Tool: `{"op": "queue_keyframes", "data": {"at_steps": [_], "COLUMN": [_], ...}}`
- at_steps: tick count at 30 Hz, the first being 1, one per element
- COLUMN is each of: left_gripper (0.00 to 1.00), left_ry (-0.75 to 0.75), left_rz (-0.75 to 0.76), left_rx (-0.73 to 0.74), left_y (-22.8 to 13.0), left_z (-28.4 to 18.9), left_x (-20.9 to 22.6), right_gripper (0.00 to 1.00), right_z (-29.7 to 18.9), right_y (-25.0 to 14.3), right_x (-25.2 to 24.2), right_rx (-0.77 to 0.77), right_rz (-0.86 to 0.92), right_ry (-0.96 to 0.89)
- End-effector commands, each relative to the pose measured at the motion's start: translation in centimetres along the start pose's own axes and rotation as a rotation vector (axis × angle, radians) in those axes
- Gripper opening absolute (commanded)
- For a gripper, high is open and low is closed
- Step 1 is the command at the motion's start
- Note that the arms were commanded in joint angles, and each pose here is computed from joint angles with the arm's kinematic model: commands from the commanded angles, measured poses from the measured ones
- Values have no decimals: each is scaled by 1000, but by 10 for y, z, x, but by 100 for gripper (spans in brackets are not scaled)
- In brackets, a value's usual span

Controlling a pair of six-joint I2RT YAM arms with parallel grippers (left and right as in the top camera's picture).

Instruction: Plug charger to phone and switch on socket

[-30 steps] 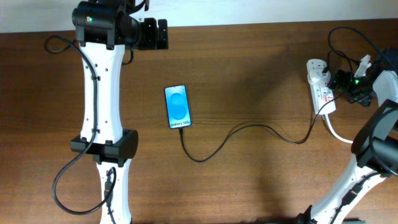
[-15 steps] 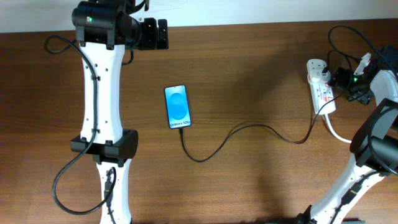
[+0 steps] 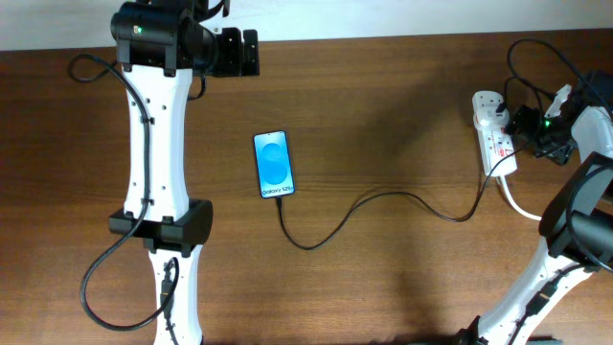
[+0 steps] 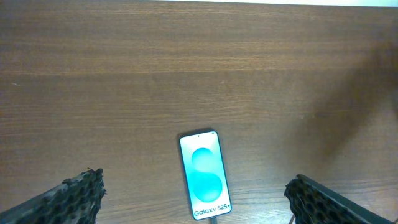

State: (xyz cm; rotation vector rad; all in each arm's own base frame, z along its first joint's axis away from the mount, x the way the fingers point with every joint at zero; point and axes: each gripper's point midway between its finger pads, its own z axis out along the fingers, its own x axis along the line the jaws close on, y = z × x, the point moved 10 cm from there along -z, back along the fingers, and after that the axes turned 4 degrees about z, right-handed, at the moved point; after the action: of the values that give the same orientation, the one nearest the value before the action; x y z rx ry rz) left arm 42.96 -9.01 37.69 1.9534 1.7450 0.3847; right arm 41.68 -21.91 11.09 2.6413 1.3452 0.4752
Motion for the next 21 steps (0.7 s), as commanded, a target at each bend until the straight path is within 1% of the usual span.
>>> {"op": "queue_keyframes", "data": {"at_steps": [1,5,6,7,9,11,13,16,19,21], "left_gripper": [99,99,99,99,99,99,99,99,99,99], "left_ry": [3,3,2,2,2,3,3,3,3,3], "left_rz": [10,10,10,10,10,10,10,10,10,10], "left_rx": [-28,-28,-28,-28,-28,-28,-28,-28,-28,-28], "left_y": [0,0,0,0,0,0,0,0,0,0], "left_z": [-12,-12,-12,-12,-12,-12,-12,-12,-12,-12], "left_x": [1,1,0,0,0,0,1,1,1,1], "right_gripper": [99,98,98,98,98,98,99,98,98,98], "right_z": [32,32,31,26,13,-7,-38,-87,-133,-169], "right_y": [-29,-27,-25,-19,-8,6,21,37,45,47], "right_x": [13,13,11,4,-6,-19,-37,-54,-51,-36], "right_rx": [136,123,113,94,70,38,-7,-79,-126,-163], "right_rz": [-54,-55,-30,31,55,88,177,233,240,218], "right_ry": [7,7,-5,-21,-25,-34,-43,-49,-44,1]}}
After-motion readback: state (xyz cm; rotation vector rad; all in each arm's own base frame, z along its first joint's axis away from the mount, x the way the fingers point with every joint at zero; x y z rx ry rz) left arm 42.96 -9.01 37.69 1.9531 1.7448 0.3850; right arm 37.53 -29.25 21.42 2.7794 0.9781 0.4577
